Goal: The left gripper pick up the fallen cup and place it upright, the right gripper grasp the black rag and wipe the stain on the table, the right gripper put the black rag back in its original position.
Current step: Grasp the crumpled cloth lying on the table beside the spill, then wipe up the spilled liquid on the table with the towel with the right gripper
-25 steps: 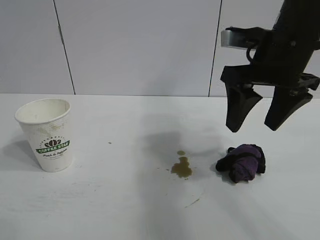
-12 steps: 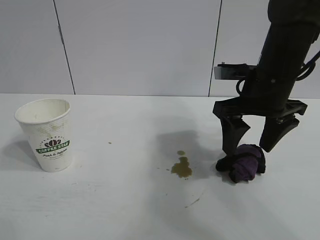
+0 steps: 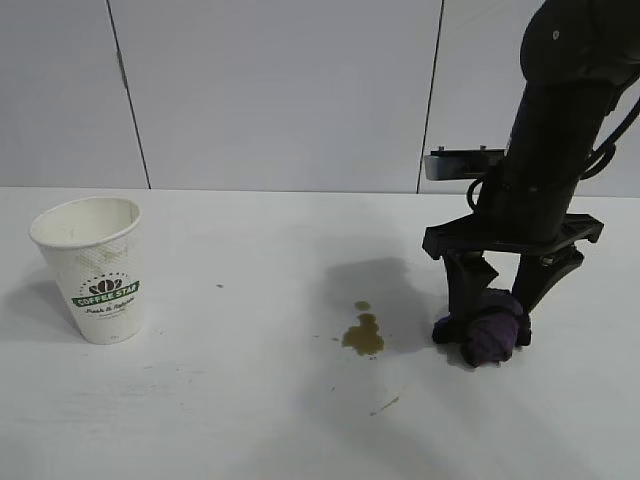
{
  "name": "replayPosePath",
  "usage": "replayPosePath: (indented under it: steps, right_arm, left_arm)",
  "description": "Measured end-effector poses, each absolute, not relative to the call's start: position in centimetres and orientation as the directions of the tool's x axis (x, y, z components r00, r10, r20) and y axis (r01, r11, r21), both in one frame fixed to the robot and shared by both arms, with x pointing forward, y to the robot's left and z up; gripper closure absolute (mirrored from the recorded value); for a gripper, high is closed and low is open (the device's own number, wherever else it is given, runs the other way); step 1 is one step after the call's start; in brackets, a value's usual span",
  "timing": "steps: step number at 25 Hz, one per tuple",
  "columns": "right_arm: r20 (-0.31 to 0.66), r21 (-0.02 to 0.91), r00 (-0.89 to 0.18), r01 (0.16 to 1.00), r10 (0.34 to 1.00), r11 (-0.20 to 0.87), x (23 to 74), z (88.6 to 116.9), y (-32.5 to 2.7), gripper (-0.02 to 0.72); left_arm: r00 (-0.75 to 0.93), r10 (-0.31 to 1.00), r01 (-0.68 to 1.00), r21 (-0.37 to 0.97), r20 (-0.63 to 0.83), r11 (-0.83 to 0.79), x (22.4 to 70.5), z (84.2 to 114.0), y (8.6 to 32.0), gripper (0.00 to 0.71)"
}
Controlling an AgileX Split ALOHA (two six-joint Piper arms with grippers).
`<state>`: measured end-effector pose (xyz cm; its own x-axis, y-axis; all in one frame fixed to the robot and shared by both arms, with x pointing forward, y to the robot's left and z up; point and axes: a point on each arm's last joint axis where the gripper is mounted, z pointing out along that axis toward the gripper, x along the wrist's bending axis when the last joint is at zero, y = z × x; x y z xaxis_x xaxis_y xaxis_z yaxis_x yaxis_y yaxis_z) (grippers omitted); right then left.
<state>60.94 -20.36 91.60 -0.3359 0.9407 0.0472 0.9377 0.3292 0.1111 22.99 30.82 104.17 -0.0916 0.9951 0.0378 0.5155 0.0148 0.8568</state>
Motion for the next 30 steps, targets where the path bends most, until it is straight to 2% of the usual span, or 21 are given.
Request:
replayPosePath:
  steps: [4, 5, 6, 9, 13, 17, 22, 26, 30]
  right_arm:
    - [0.052, 0.108, -0.33, 0.94, 0.942, 0.323, 60.9, 91.5, -20.3, 0.549]
    - [0.055, 0.108, -0.328, 0.941, 0.943, 0.321, 60.9, 91.5, -20.3, 0.598]
    - [0.057, 0.107, -0.323, 0.943, 0.945, 0.316, 60.9, 91.5, -20.3, 0.615]
    - [0.082, 0.108, -0.296, 0.952, 0.952, 0.286, 60.9, 91.5, -20.1, 0.615]
    - [0.177, 0.116, -0.255, 0.964, 0.95, 0.238, 60.8, 91.7, -19.1, 0.615]
    - [0.237, 0.192, -0.311, 0.944, 0.92, 0.269, 60.3, 93.0, -16.6, 0.615]
    - [0.234, 0.281, -0.441, 0.884, 0.866, 0.374, 58.7, 93.7, -11.3, 0.615]
    - [0.195, 0.396, -0.533, 0.811, 0.824, 0.431, 57.7, 93.8, -7.4, 0.615]
    - [0.145, 0.399, -0.565, 0.785, 0.812, 0.474, 57.6, 91.7, -6.3, 0.615]
  left_arm:
    - [-0.093, 0.995, 0.516, 0.856, 0.04, 0.014, 23.0, 104.2, 30.8, 0.016]
    - [-0.093, 0.995, 0.516, 0.856, 0.04, 0.014, 23.0, 104.2, 30.8, 0.016]
    - [-0.093, 0.995, 0.516, 0.856, 0.04, 0.014, 23.0, 104.2, 30.8, 0.016]
    - [-0.093, 0.995, 0.516, 0.856, 0.04, 0.014, 23.0, 104.2, 30.8, 0.016]
    - [-0.093, 0.995, 0.516, 0.856, 0.04, 0.014, 23.0, 104.2, 30.8, 0.016]
    - [-0.093, 0.995, 0.516, 0.856, 0.04, 0.014, 23.0, 104.2, 30.8, 0.016]
    - [-0.093, 0.995, 0.516, 0.856, 0.04, 0.014, 23.0, 104.2, 30.8, 0.016]
    - [-0.093, 0.995, 0.516, 0.856, 0.041, 0.014, 23.0, 104.2, 30.8, 0.016]
    - [-0.093, 0.995, 0.516, 0.856, 0.041, 0.014, 23.0, 104.2, 30.8, 0.016]
